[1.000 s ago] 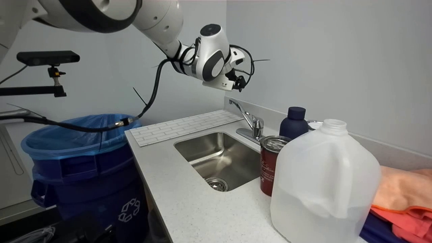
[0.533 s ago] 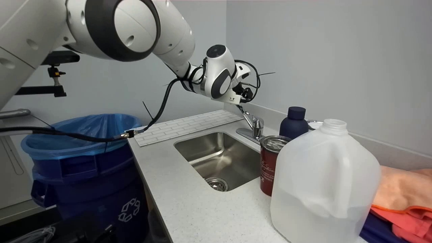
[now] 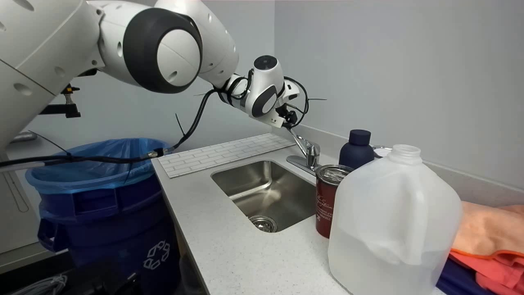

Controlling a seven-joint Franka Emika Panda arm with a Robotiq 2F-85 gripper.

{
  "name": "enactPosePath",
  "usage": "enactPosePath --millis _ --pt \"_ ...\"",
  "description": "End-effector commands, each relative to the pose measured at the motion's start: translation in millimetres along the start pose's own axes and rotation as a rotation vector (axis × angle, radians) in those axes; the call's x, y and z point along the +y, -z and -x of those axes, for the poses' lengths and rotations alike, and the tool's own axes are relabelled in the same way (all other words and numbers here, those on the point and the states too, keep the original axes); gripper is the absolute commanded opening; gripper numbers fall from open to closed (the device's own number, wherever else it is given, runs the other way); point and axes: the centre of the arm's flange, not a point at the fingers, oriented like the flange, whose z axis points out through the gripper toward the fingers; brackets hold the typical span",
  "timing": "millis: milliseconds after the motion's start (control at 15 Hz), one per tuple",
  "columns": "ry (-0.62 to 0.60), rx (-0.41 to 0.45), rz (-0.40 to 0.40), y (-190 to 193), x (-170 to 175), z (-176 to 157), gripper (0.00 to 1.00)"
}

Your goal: Move the tap nozzle to the right

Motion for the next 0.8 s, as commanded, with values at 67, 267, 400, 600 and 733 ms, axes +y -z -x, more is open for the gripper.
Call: enactPosePath --millis 67,267,400,600,733 --pt "-0.175 -0.118 -0.09 7.6 6.6 -11.6 1.0" --pt "-0.261 -0.189 -0.133 19.6 8.9 -2.9 1.0" --pt "-0.318 -0.23 -0.147 26.6 12.0 5.0 1.0" --pt "-0.384 -0.276 -0.142 43.0 18.1 20.0 1.0" --pt "-0.411 -0.304 -0.141 53.9 18.5 31.4 1.0"
